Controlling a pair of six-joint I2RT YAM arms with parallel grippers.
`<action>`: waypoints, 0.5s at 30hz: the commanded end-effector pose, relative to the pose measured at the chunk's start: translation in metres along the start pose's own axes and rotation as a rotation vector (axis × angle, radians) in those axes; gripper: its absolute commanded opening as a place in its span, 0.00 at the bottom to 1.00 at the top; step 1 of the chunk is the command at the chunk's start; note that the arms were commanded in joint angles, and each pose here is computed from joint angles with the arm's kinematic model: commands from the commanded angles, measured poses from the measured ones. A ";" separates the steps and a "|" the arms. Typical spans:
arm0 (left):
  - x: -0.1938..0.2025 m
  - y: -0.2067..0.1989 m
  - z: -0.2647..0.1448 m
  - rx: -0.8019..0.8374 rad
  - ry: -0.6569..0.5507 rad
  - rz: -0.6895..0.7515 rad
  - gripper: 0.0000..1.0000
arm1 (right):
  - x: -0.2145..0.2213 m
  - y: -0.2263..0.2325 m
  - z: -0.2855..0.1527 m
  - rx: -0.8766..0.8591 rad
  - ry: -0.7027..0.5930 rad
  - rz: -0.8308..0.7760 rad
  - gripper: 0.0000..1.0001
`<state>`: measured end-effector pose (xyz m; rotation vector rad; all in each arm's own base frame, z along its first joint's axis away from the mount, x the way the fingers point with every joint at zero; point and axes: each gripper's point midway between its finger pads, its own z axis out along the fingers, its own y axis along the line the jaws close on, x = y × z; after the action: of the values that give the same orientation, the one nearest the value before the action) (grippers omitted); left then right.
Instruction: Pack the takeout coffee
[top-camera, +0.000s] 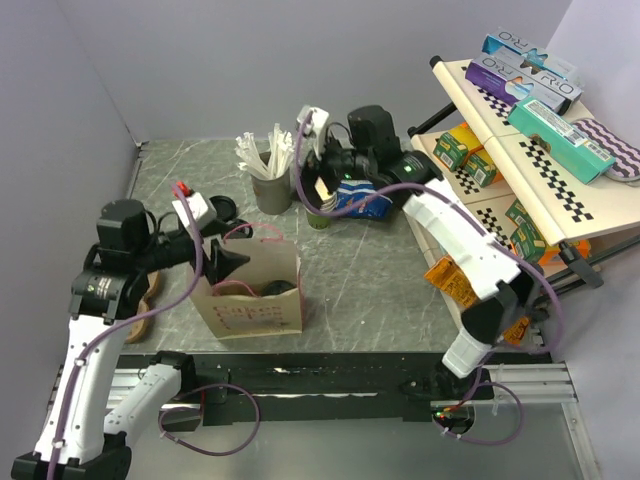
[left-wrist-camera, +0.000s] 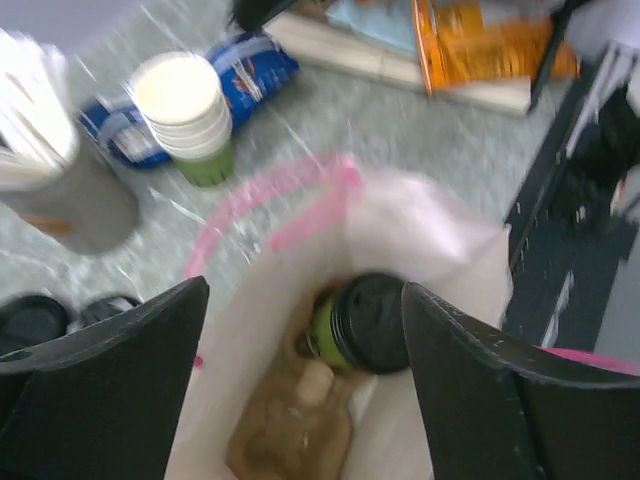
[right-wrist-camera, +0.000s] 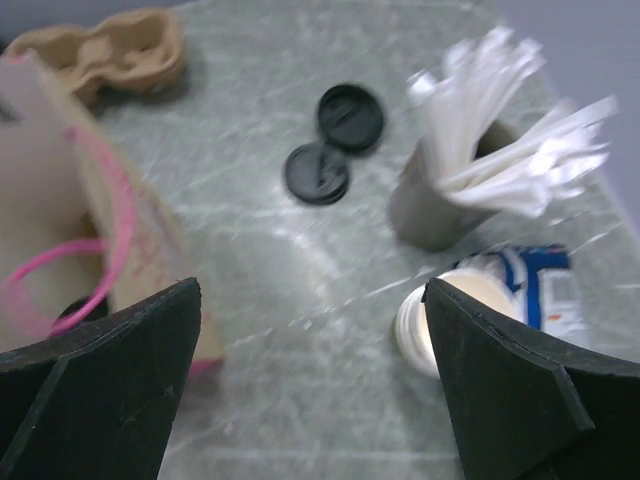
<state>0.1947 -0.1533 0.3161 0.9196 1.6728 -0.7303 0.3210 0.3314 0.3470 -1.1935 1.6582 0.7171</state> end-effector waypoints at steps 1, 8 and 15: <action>-0.060 0.013 -0.007 -0.072 -0.119 0.001 0.85 | -0.028 -0.060 0.036 0.115 -0.102 0.007 0.94; -0.084 0.026 -0.022 -0.186 -0.131 0.050 0.86 | -0.030 -0.142 0.090 0.233 -0.175 0.061 0.76; -0.088 0.042 -0.038 -0.319 -0.107 0.052 0.87 | -0.046 -0.178 0.113 0.300 -0.341 0.045 0.65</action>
<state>0.2230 -0.1342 0.4007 0.7577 1.5798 -0.5317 0.5085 0.3764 0.2790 -0.9075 1.6897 0.6299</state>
